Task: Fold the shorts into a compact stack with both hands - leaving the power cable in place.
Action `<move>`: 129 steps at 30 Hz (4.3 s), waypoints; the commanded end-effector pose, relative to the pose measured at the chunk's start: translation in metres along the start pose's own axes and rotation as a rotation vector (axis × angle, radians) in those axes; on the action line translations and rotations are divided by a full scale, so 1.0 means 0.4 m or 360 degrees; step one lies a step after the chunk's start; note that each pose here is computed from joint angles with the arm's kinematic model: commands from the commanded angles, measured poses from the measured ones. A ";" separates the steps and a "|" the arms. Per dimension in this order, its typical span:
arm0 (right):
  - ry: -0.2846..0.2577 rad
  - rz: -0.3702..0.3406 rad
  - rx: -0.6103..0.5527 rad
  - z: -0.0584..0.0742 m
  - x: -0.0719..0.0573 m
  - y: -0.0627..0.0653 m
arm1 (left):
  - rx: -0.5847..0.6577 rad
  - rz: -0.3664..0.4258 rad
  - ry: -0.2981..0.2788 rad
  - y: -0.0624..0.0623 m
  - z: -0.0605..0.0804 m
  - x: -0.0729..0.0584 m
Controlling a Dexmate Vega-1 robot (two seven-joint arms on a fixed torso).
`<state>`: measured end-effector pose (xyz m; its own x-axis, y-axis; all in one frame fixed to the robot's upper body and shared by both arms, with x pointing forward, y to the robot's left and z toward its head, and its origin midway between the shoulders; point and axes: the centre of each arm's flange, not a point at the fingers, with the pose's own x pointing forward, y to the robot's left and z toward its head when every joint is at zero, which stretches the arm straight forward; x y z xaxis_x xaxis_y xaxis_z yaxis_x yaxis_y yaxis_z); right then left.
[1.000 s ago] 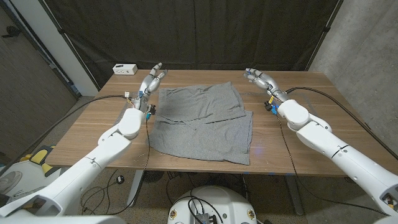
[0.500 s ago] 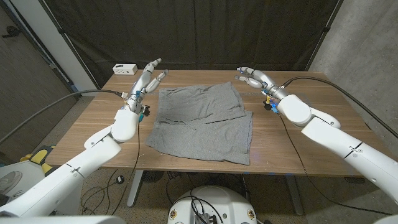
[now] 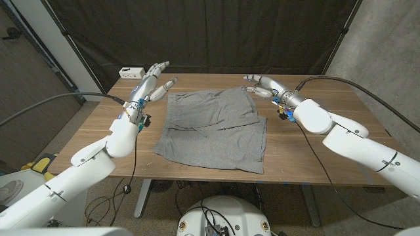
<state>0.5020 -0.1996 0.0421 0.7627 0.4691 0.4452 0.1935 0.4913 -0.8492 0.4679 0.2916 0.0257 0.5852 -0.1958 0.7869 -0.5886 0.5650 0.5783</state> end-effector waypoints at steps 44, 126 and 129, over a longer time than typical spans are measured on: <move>0.0177 0.0268 -0.0080 0.107 -0.212 0.165 | 0.0293 -0.0387 0.0122 0.070 0.062 -0.211; 0.0562 0.0491 -0.0708 0.186 -0.310 0.380 | 0.1179 -0.0991 0.0072 -0.014 -0.039 -0.285; 0.0576 0.0495 -0.0701 0.179 -0.314 0.386 | 0.1223 -0.1028 0.0062 -0.022 -0.040 -0.286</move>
<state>0.3917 -0.1310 -0.1129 0.9573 0.2576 0.1309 0.1302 0.0197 -0.9913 0.4109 0.3241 -0.0660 0.9127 -0.2470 0.3257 -0.3791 -0.2135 0.9004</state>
